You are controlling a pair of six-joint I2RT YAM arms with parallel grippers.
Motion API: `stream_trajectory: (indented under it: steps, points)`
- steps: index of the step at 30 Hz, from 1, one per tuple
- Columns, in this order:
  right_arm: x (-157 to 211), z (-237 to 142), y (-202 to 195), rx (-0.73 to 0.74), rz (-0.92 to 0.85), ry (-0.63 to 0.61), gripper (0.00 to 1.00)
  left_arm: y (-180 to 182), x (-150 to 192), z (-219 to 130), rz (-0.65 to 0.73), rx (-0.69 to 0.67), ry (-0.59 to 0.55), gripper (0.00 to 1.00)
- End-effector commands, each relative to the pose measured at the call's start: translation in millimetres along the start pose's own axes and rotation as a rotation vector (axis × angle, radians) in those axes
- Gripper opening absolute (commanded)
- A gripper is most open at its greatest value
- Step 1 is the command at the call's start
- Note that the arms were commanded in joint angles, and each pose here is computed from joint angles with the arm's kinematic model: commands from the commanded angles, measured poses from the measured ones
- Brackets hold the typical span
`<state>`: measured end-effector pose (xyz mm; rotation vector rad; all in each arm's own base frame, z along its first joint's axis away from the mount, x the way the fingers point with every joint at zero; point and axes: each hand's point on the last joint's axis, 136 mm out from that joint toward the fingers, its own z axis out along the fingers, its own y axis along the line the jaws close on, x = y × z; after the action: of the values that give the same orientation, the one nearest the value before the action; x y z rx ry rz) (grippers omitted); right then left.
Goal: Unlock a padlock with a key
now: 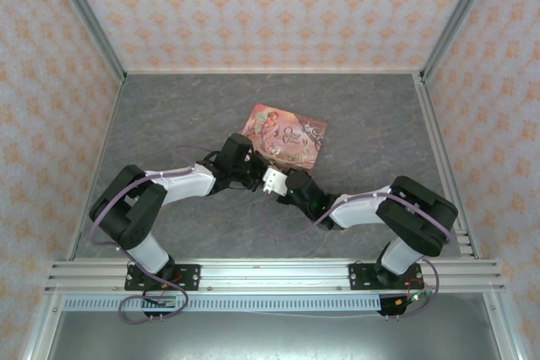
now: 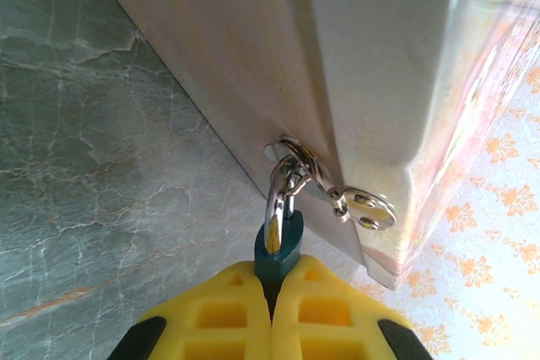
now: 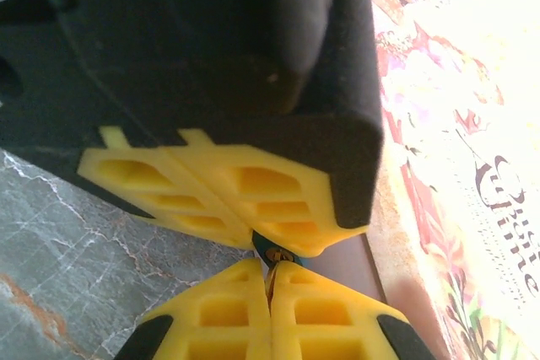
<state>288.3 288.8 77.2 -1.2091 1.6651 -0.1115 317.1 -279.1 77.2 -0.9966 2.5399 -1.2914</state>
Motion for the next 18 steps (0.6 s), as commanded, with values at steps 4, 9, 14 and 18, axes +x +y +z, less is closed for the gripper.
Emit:
stream_trajectory:
  steps: [4,9,14,18]
  points:
    - [-13,2,-26,0.098,0.237,-0.035,0.00,-12,12,-1,0.006,0.020,0.049,0.00]
    - [-13,4,-25,0.102,0.360,-0.061,0.00,-10,12,0,0.005,0.016,0.051,0.00]
    - [-10,11,-15,0.069,0.419,-0.065,0.00,-7,11,2,0.004,0.007,0.050,0.00]
    - [-5,14,-10,0.058,0.474,-0.048,0.00,-7,10,3,0.021,0.005,0.046,0.00]
